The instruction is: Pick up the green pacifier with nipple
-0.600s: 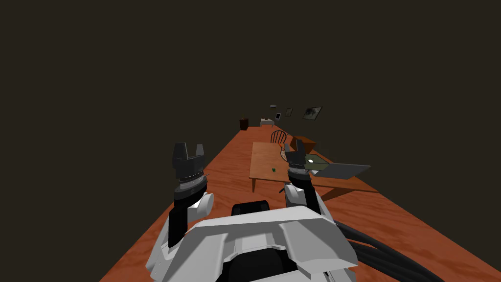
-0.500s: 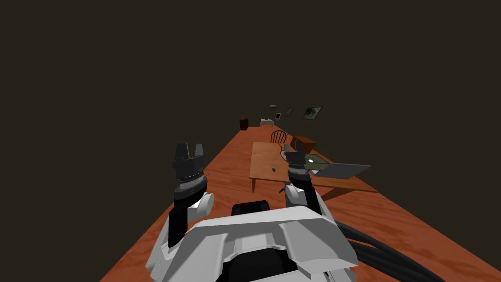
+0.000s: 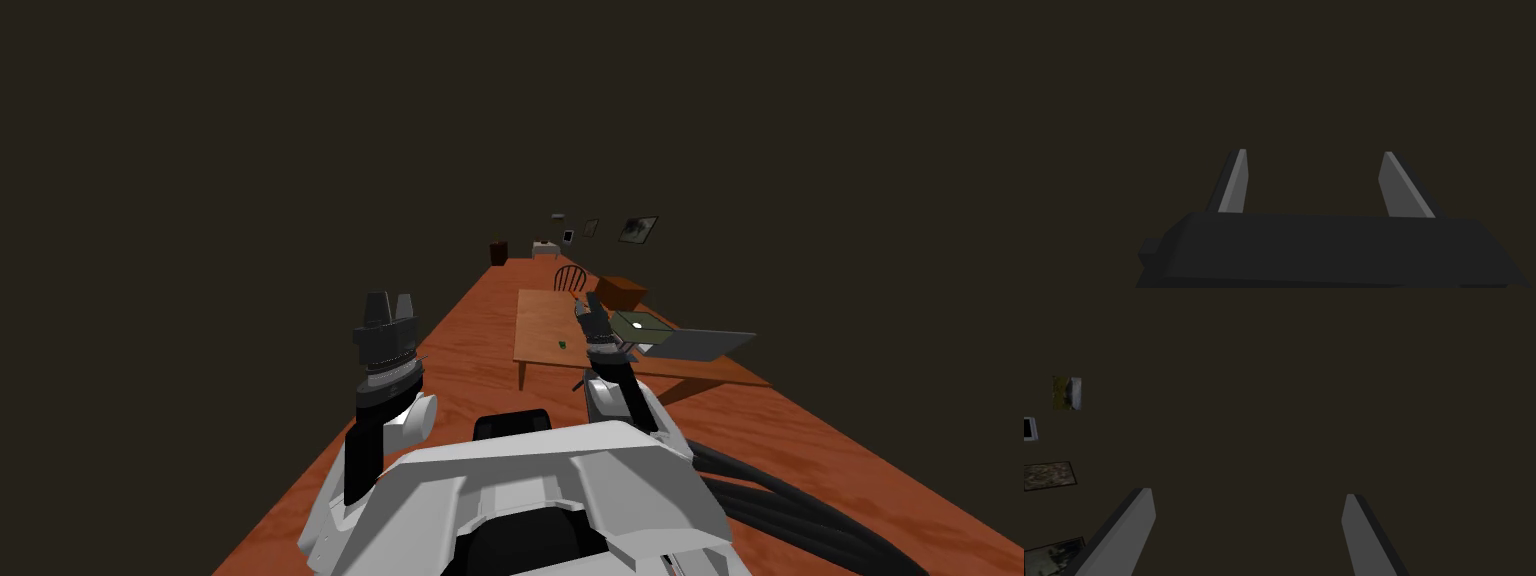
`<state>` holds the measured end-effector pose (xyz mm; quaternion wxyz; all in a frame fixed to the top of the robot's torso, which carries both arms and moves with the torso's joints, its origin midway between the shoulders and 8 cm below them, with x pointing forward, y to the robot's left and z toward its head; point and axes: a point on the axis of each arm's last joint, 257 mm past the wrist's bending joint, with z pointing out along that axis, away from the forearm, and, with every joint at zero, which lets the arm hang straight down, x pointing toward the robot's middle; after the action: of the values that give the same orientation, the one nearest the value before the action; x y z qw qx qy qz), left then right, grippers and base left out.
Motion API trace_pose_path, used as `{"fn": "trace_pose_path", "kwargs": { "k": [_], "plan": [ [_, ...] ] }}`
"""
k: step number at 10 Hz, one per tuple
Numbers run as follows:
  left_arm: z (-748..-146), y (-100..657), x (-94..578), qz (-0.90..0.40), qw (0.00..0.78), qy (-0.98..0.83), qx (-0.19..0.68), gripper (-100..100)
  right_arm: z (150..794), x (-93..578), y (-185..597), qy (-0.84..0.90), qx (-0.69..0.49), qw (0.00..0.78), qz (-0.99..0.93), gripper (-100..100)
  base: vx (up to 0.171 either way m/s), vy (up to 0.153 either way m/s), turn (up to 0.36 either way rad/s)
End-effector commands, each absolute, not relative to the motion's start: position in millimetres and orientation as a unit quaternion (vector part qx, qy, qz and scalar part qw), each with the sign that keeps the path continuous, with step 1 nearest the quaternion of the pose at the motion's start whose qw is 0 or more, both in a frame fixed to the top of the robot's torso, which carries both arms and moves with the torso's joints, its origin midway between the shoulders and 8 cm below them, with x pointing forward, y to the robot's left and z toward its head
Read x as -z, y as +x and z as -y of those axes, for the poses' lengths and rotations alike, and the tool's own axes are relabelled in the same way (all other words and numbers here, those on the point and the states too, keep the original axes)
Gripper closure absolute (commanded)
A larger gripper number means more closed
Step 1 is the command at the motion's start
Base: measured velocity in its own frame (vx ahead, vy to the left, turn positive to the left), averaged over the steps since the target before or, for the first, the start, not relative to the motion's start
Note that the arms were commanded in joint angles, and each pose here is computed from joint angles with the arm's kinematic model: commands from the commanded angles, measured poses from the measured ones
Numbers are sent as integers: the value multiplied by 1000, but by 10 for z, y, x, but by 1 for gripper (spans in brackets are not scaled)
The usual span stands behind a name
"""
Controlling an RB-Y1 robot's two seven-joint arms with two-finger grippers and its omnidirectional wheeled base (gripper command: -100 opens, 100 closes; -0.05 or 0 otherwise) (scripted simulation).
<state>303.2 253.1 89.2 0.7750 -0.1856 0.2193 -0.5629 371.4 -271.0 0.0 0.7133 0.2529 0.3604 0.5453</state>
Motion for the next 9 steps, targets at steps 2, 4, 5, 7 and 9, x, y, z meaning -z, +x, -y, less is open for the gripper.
{"fn": "trace_pose_path", "kwargs": {
  "k": [2, 4, 5, 7, 9],
  "plan": [
    [-2531, 3032, -892, -219, 775, -186, 563, 0, 2838, 420, 3910, 264, -499, 711, -419, -100, -48, 91, 4],
    [-2531, 3032, -892, -219, 775, -186, 563, 0, 2909, 606, 3986, 271, -479, 709, -441, -100, -31, 98, 6],
    [-2531, 3032, -892, -219, 775, -186, 563, 0, 2986, 780, 4051, 277, -457, 707, -463, -100, -39, 61, 18],
    [-2531, 3032, -892, -219, 775, -186, 563, 0, 3087, 1011, 4118, 286, -432, 703, -487, -100, -38, 65, 22],
    [-2531, 3032, -892, -219, 775, -186, 563, 0, 3287, 1377, 4211, 298, -384, 697, -528, -100, -31, 66, 44]
  ]
}}
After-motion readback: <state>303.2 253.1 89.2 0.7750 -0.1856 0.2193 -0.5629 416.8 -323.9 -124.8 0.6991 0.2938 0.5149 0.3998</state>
